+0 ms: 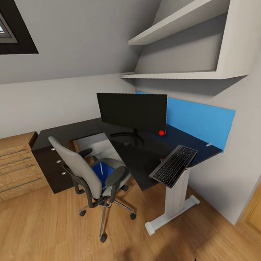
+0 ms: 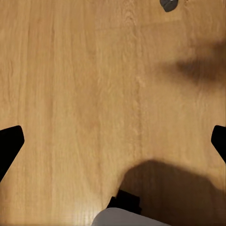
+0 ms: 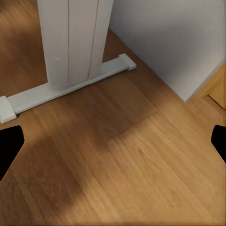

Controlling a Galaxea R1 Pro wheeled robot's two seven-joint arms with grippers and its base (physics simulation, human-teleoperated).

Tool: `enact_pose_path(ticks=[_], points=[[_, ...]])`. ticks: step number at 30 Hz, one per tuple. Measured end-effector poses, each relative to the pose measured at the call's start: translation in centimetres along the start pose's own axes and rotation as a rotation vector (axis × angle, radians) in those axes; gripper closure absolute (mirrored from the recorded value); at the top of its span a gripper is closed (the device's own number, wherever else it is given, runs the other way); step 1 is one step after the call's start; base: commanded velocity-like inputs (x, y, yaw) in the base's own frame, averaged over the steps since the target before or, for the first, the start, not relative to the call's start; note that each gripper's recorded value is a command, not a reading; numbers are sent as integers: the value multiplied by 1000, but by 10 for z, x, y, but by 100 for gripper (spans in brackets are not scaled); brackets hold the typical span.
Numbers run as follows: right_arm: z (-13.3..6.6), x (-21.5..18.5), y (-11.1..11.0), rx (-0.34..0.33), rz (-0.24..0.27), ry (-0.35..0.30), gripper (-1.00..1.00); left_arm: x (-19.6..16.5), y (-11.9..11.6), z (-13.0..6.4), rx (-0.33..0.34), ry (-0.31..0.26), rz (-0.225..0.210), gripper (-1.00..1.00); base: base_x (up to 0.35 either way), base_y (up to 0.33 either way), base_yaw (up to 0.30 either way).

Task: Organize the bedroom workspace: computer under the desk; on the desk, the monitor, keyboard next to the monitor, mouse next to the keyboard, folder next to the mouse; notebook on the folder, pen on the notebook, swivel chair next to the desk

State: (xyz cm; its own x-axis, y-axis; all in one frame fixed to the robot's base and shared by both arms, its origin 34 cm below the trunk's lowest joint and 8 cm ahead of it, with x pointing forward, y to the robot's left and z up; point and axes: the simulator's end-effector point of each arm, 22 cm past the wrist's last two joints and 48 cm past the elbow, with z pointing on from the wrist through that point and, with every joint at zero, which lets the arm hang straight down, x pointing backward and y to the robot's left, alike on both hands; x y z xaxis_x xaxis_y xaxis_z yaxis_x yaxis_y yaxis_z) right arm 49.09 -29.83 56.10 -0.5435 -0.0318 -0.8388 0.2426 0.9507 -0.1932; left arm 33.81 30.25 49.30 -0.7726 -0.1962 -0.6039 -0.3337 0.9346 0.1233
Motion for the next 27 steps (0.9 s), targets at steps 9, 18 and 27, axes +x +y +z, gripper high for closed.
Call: enact_pose_path(ticks=[9,18,27], points=[[5,-4,-15,11,-13,-20,-100,-9,-2,1,-1,-22,-10,-100,0,0,1],[5,-8,-13,8,-8,-32,-100,-9,-5,1,7,-22,-4,-100,0,0,160],[5,-8,-13,6,-11,-34,-100,-10,-4,1,10,-27,-1,-100,0,0,272]])
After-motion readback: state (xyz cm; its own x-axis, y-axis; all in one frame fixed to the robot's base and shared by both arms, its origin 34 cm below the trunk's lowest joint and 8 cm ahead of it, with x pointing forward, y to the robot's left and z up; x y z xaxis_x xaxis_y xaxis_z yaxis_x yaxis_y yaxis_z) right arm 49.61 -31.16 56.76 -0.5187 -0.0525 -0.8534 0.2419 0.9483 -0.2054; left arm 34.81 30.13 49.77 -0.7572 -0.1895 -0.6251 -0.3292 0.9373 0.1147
